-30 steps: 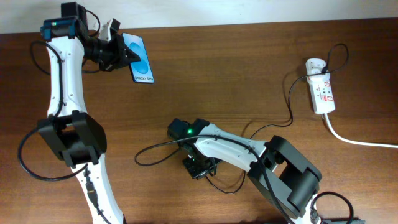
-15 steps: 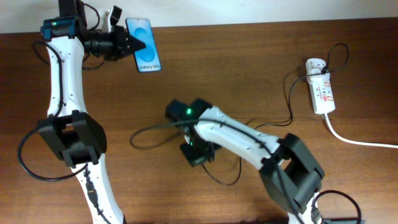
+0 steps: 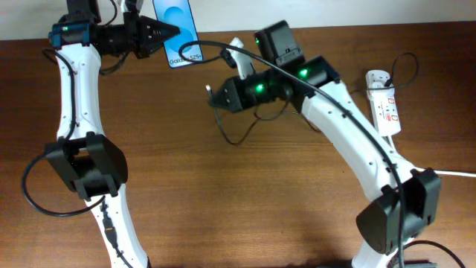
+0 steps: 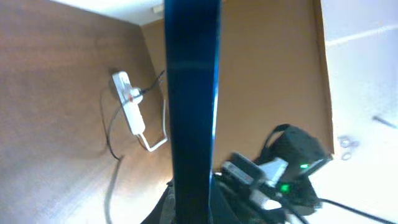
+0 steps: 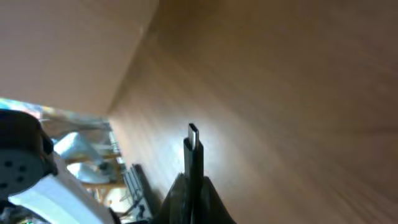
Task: Plug charger to phone and switch on socket
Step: 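Raise the right gripper's plug up to the phone's bottom port, then push the USB-C plug up into the phone's bottom port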
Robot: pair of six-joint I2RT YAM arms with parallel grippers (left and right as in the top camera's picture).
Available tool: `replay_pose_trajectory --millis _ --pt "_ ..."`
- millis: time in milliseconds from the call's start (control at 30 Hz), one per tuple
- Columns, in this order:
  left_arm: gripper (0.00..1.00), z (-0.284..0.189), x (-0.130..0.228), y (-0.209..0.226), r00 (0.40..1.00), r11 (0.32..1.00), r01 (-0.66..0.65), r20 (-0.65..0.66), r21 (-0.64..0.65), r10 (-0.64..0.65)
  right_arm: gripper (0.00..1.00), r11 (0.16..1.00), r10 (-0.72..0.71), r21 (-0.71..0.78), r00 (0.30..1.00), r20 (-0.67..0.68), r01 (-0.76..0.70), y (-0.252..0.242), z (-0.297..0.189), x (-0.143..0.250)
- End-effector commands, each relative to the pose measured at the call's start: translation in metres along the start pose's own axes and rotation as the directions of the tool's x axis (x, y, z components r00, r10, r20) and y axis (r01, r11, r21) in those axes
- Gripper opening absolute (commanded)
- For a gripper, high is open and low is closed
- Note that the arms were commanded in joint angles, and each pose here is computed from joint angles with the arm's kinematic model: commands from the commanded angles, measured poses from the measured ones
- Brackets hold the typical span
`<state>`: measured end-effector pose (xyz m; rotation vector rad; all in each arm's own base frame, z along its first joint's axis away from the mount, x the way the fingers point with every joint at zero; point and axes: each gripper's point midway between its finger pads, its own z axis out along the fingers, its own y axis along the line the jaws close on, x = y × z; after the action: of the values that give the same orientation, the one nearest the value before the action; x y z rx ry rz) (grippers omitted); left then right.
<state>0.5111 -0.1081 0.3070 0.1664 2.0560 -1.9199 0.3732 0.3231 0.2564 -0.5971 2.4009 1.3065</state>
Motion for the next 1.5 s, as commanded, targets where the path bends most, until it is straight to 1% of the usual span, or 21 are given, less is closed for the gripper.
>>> replay_pose_trajectory --millis 0,33,67,133,400,500,567,667,800,933,1100,1233,1300,1433,1467 --pt "0.0 0.0 0.003 -0.028 1.0 0.998 0.026 -0.017 0.054 -0.025 0.04 0.978 0.091 -0.187 0.996 0.015 -0.087 0.017 0.013 -0.003" --pt "0.0 0.0 0.003 -0.028 1.0 0.998 0.026 -0.017 0.054 -0.025 0.04 0.969 0.101 -0.228 0.994 0.032 -0.091 0.021 0.014 -0.008" --pt "0.0 0.0 0.003 -0.028 1.0 0.998 0.026 -0.017 0.054 -0.025 0.04 0.967 0.107 -0.236 0.994 0.039 -0.095 0.022 0.014 -0.01" --pt "0.0 0.003 0.004 -0.029 0.999 0.998 0.026 -0.024 0.056 -0.024 0.04 0.967 0.096 -0.241 0.994 0.051 -0.081 0.023 0.014 -0.013" --pt "0.0 0.025 0.013 -0.033 0.997 0.997 0.024 -0.069 0.069 -0.02 0.04 0.964 0.121 -0.245 0.991 0.053 -0.104 0.019 0.016 -0.017" --pt "0.0 0.026 0.013 -0.033 0.997 0.997 0.024 -0.069 0.07 -0.019 0.04 0.965 0.119 -0.244 0.991 0.064 -0.101 0.016 0.015 -0.02" --pt "0.0 0.025 0.013 -0.033 0.997 0.997 0.022 -0.069 0.07 -0.017 0.04 0.962 0.146 -0.245 0.986 0.084 -0.122 0.01 0.008 -0.027" --pt "0.0 0.025 0.013 -0.033 0.997 0.997 0.022 -0.069 0.07 -0.017 0.04 0.955 0.147 -0.272 0.986 0.076 -0.122 0.009 0.0 -0.028" --pt "0.0 0.027 0.014 -0.033 0.997 0.997 0.023 -0.072 0.071 -0.018 0.04 0.955 0.145 -0.271 0.986 0.078 -0.119 0.009 0.0 -0.029" --pt "0.0 0.027 0.014 -0.033 0.997 0.997 0.026 -0.072 0.071 -0.021 0.04 0.949 0.181 -0.269 0.982 0.052 -0.161 0.002 0.007 -0.025" --pt "0.0 0.027 0.014 -0.033 0.997 0.997 0.025 -0.072 0.071 -0.02 0.04 0.946 0.181 -0.282 0.982 0.046 -0.161 0.005 0.01 -0.025" --pt "0.0 0.027 0.014 -0.033 0.997 0.997 0.025 -0.072 0.07 -0.019 0.04 0.944 0.161 -0.299 0.986 0.048 -0.139 0.01 0.01 -0.026" --pt "0.0 0.027 0.013 -0.033 0.997 0.997 0.013 -0.071 0.071 -0.008 0.04 0.931 0.127 -0.348 0.991 0.04 -0.106 0.021 0.007 -0.026" --pt "0.0 0.027 0.013 -0.033 0.997 0.997 0.016 -0.072 0.071 -0.011 0.04 0.932 0.129 -0.345 0.991 0.041 -0.107 0.02 0.007 -0.026" --pt "0.0 0.027 0.013 -0.033 0.997 0.997 0.02 -0.072 0.071 -0.014 0.04 0.937 0.156 -0.321 0.987 0.036 -0.136 0.014 0.01 -0.025"
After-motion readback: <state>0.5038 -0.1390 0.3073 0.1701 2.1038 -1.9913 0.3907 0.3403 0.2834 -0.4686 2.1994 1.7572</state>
